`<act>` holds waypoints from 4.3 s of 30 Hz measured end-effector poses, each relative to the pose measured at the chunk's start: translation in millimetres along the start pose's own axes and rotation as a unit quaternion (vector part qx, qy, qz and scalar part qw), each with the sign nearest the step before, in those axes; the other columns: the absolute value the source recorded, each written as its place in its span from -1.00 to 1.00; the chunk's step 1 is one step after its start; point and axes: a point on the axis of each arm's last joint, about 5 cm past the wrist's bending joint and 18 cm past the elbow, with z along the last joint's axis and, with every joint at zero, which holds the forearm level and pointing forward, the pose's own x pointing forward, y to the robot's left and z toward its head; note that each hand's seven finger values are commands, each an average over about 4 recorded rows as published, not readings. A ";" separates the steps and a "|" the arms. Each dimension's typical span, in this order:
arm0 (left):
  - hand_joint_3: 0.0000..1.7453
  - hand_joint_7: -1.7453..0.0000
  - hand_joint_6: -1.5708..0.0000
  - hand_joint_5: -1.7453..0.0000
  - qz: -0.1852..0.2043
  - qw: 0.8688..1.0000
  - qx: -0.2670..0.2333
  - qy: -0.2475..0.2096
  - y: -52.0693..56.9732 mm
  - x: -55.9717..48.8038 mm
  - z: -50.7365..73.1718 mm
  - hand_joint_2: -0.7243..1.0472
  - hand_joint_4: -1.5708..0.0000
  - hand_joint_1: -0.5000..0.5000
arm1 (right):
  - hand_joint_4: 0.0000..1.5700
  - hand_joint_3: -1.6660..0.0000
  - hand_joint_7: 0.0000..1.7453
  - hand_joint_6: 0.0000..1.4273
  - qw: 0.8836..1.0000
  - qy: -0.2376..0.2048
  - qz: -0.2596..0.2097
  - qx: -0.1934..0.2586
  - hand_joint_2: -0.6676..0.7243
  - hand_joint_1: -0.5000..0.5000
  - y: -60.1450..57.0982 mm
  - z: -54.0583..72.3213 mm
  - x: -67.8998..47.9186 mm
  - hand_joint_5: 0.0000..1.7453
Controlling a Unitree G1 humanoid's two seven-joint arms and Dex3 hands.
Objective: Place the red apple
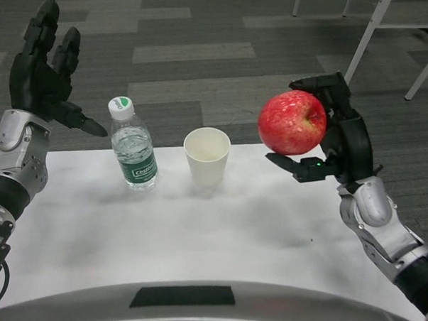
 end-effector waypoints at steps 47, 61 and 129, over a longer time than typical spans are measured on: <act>-0.93 0.92 1.00 1.00 0.004 1.000 0.009 0.019 5.2 -9.5 -3.8 -0.50 1.00 -1.00 | -0.95 0.05 0.92 -0.45 0.983 0.164 0.075 0.020 -0.82 -0.52 15.2 -15.8 -79.8 0.78; -0.93 0.92 1.00 0.97 0.006 1.000 0.009 0.024 6.0 -12.8 -5.4 -0.50 1.00 -1.00 | -1.00 0.00 0.92 -0.71 0.981 0.172 0.091 0.017 -0.82 -0.54 13.9 -18.6 -80.2 0.78; -0.98 0.92 1.00 0.91 0.008 1.000 0.009 0.027 6.4 -14.5 -6.3 -0.50 1.00 -1.00 | -1.00 0.93 -0.68 -1.00 0.971 0.194 0.132 -0.043 0.14 -0.92 2.1 -21.0 -79.9 -1.00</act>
